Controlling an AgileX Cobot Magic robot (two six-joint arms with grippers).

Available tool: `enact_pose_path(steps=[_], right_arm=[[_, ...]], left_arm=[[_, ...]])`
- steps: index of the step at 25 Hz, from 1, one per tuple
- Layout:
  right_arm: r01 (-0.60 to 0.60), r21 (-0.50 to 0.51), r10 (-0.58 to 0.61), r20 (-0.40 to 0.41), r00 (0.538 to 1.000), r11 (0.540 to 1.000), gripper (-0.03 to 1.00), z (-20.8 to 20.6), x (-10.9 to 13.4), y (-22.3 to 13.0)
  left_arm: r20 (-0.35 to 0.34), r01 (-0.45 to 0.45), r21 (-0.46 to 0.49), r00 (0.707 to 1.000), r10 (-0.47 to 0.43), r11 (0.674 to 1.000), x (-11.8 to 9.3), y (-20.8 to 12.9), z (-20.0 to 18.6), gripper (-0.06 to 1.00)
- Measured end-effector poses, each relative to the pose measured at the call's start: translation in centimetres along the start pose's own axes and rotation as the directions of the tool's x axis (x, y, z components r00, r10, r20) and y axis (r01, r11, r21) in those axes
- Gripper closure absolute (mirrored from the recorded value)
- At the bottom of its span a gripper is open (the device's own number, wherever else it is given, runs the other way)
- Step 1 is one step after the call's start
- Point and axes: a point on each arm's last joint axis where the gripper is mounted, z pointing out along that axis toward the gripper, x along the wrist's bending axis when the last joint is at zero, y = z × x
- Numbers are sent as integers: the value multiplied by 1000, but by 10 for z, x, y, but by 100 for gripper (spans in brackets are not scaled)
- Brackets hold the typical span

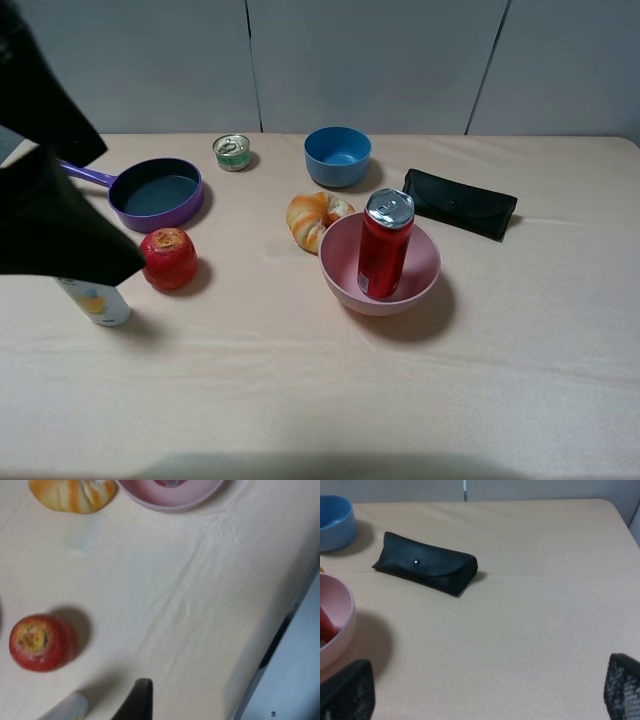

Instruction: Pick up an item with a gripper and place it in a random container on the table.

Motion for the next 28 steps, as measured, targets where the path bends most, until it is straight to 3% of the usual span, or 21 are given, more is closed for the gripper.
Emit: enact_pose_path(steps=[6, 10, 16, 21, 28], right_arm=[[0, 0, 0, 0, 1000, 1000, 27, 0, 0, 0], [0, 0, 0, 0, 1000, 1000, 27, 0, 0, 0], [0, 0, 0, 0, 1000, 1000, 27, 0, 0, 0], [0, 0, 0, 0, 1000, 1000, 27, 0, 0, 0], [0, 0, 0, 0, 1000, 1000, 27, 0, 0, 0]], left_arm=[[-64, -13, -110, 998, 6, 994, -7, -52, -29, -1], [-91, 25, -173, 995, -41, 985, -11, -84, -37, -1], [-140, 194, -216, 964, -227, 957, -9, -122, -33, -1], [-224, 370, -251, 877, -425, 895, -5, -145, -29, 0], [-332, 545, -346, 691, -642, 764, -10, -173, -27, 0]])
